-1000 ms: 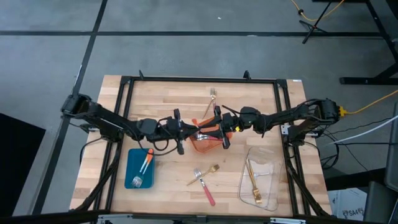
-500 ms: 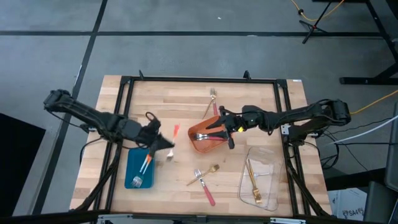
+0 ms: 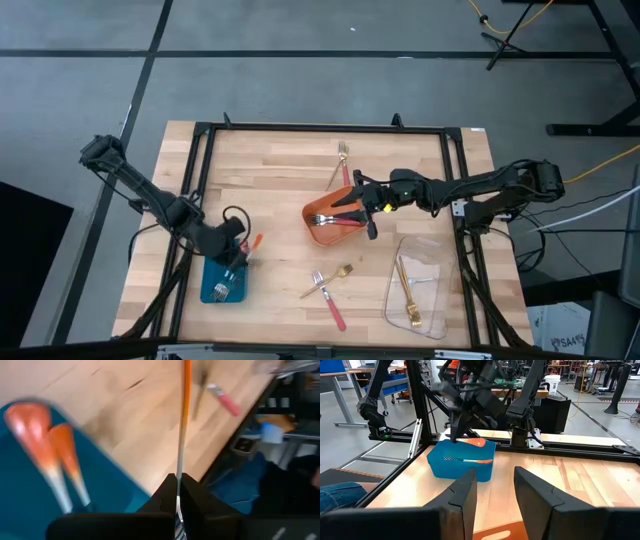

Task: Sort silverware by color (type)
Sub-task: Put the orange fork into the blue bin

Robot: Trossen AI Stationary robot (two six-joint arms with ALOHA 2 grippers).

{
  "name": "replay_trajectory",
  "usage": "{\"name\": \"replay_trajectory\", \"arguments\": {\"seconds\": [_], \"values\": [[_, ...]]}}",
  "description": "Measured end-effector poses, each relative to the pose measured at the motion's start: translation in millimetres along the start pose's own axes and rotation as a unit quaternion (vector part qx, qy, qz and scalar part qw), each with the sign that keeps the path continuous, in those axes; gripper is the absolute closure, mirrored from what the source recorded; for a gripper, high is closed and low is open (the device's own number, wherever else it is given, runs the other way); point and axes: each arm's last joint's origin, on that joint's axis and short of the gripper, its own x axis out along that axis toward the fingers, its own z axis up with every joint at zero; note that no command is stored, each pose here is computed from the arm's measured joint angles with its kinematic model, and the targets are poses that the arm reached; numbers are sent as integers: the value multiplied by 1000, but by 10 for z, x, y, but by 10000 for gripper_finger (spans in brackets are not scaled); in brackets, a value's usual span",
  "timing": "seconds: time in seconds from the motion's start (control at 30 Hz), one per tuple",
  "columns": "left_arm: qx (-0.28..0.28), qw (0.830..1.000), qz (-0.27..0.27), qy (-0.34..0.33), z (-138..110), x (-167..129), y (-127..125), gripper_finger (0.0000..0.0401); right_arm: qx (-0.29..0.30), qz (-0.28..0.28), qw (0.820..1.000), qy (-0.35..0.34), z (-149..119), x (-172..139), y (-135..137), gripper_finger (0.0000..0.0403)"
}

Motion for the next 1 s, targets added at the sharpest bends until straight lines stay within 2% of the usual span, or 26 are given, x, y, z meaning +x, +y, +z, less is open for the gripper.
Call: {"name": "replay_trajectory", "arguments": {"seconds": [0.33,0.47,0.77,1.0], "values": [[-48,994,96,15,-149,-7,179,398,-1,0,1000,0,-1,1,0,279],[-59,991,121,-2,-199,-19,231,398,-2,0,1000,-6,31,-17,5,279],[-38,985,170,-13,-314,142,275,398,-16,49,998,-48,260,-176,78,279],[-29,977,208,-19,-349,300,309,397,-19,69,996,-60,318,-219,102,279]]}}
